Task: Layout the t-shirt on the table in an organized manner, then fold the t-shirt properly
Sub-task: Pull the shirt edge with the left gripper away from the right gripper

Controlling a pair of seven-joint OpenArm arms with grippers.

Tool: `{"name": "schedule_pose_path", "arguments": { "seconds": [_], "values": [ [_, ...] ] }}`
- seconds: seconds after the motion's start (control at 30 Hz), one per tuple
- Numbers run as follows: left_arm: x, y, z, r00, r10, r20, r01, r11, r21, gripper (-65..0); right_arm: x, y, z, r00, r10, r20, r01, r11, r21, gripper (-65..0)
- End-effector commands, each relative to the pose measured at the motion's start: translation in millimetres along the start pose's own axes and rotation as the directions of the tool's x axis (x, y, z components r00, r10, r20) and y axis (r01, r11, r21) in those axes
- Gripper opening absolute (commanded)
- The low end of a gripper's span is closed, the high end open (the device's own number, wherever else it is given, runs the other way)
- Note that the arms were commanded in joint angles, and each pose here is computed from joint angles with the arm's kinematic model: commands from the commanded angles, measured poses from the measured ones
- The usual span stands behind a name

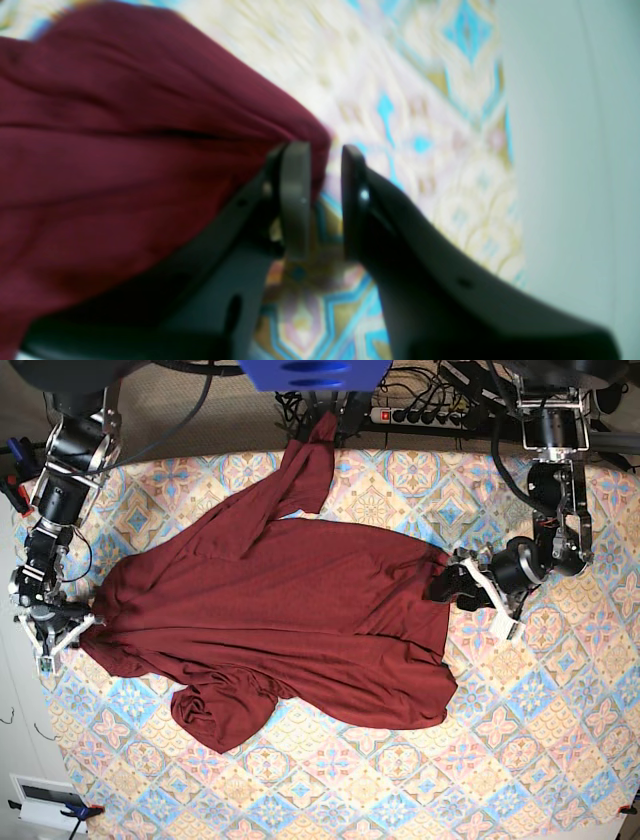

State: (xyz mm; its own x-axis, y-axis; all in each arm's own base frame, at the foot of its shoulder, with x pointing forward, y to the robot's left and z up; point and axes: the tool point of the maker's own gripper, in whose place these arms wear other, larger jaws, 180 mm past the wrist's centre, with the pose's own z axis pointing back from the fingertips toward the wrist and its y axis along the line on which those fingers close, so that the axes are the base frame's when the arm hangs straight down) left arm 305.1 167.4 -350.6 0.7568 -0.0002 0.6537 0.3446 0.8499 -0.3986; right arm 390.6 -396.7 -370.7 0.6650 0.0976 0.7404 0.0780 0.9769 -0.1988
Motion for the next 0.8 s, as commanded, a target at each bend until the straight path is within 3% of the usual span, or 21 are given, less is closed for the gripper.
{"name": "schedule_pose_path", "arguments": {
  "seconds": [0.0,0.13,0.27,0.33,0.47,0.6,0.67,0.77],
  "values": [
    [13.5,1.4,7.2,0.999,-0.023,0.037,0.023,1.000,0.003,-28.1,16.1,-25.3,13.6,0.998,0.016,0.055,-0.013,0.998,-0.058,-54.0],
    [1.8,10.5,6.4,0.999,-0.047,-0.005,0.048,0.997,0.056,-28.1,2.2,-22.6,33.7,0.997,0.067,0.042,-0.063,0.995,-0.083,-52.5],
    [-5.9,17.9,1.4,0.997,-0.073,-0.038,0.077,0.990,0.116,-28.1,25.1,0.8,48.7,0.992,0.083,0.092,-0.075,0.994,-0.080,-45.3],
    [-9.3,20.4,-1.8,0.995,-0.084,-0.053,0.091,0.985,0.145,-28.1,16.5,10.9,55.2,0.993,0.097,0.074,-0.092,0.993,-0.074,-42.5],
    [-18.3,23.0,-11.9,0.989,-0.113,-0.097,0.130,0.971,0.202,-28.1,-7.9,23.6,69.8,0.988,0.151,0.040,-0.148,0.987,-0.063,-41.3],
    [-29.5,23.7,-22.6,0.980,-0.133,-0.147,0.168,0.950,0.262,-28.1,-4.9,53.0,67.3,0.983,0.172,0.059,-0.172,0.985,-0.011,-41.3],
    [-33.7,26.3,-26.8,0.969,-0.159,-0.188,0.211,0.930,0.300,-28.4,-5.8,61.0,65.7,0.982,0.183,0.058,-0.183,0.983,0.006,-41.3],
    [-50.7,22.2,-36.7,0.924,-0.239,-0.299,0.327,0.898,0.293,-36.4,-6.5,73.4,64.0,0.979,0.193,0.060,-0.195,0.980,0.031,-41.3]
  ]
}}
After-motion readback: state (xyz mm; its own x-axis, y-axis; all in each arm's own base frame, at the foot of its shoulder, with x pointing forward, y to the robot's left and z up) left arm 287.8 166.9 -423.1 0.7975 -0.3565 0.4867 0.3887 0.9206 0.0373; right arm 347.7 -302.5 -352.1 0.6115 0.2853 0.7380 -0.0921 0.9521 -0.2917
